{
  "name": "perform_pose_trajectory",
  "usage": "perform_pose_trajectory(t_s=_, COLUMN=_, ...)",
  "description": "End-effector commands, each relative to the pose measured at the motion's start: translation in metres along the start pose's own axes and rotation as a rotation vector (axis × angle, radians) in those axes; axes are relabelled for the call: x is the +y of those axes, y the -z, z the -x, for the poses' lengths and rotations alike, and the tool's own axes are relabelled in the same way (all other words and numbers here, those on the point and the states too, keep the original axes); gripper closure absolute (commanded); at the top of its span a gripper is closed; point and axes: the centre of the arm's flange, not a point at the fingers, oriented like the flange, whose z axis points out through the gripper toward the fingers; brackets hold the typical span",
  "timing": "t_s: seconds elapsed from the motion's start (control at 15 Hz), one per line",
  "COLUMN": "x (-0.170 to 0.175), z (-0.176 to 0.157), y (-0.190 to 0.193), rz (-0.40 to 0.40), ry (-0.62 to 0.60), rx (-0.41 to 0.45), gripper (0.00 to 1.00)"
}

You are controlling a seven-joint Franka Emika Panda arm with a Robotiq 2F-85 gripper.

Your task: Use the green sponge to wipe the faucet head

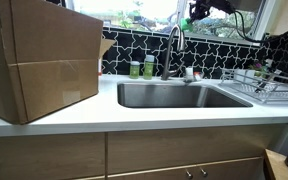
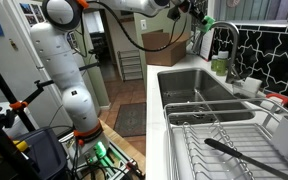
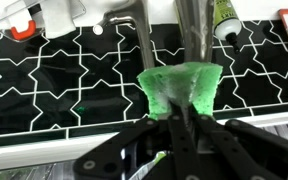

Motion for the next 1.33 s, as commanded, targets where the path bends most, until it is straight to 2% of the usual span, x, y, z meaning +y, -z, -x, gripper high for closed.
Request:
perform_pose_trajectory(t_s=0.0, x=-0.006, z=0.002, y=-0.007, rz=-0.004, ry=-0.045, rx=-0.019, gripper=0.94)
perform_pose_trajectory(t_s=0.2, x=-0.016, z=0.016, y=-0.013, rz=0.011, ry=0.004, rx=-0.072, gripper=0.94)
perform_pose_trajectory(t_s=0.47, x=-0.015, z=0.037, y=-0.018, rz=0.098, ry=0.078, rx=-0.163, gripper=0.94)
perform_pose_trajectory(t_s=0.67, x=-0.014, z=0.05, y=-0.025, rz=0.086, ry=0.078, rx=-0.203, gripper=0.94)
perform_pose_trajectory(t_s=0.93, x=-0.021, z=0.063, y=-0.035, rz=0.071, ry=0.071, rx=-0.205, gripper=0.94)
perform_pose_trajectory(t_s=1.27, x=-0.016, z=0.072, y=-0.042, rz=0.108, ry=0.103, rx=-0.237, gripper=0.94)
